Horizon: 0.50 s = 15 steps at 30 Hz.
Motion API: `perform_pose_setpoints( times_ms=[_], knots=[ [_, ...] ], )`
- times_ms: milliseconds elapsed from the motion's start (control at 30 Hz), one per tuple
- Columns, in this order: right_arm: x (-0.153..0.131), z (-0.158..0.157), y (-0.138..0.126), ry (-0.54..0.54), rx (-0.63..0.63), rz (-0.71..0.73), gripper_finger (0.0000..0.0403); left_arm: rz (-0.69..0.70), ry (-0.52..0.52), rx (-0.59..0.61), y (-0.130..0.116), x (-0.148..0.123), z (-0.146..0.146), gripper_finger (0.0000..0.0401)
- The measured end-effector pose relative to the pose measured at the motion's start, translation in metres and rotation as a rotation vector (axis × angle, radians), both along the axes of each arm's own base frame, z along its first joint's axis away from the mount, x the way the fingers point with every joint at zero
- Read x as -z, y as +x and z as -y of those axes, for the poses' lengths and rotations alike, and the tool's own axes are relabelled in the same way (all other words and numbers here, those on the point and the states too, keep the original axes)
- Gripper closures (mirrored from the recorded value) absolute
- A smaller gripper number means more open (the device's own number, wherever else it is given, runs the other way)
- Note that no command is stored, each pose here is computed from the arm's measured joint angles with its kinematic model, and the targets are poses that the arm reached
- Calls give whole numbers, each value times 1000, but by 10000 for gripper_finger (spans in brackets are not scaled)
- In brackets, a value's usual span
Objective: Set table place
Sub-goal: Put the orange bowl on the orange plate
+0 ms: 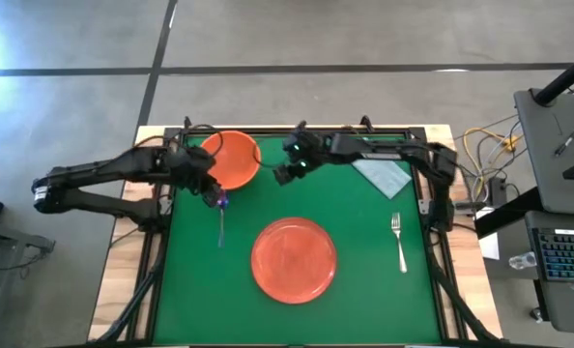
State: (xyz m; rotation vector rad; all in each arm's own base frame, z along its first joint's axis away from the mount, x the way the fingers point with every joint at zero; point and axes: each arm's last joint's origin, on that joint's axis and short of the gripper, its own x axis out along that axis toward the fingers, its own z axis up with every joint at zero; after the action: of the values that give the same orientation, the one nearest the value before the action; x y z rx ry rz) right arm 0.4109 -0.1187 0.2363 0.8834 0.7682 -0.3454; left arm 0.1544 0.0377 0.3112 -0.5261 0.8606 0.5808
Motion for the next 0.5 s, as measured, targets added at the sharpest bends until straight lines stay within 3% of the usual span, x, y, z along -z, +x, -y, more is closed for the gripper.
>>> perform_pose_setpoints(
  times_ms=[167,500],
  knots=[
    [4,28,23,54,-7,30,221,11,22,-23,-18,-8,3,309],
    [2,56,62,40,14,51,213,38,37,-49,-38,-14,7,308]
  ],
)
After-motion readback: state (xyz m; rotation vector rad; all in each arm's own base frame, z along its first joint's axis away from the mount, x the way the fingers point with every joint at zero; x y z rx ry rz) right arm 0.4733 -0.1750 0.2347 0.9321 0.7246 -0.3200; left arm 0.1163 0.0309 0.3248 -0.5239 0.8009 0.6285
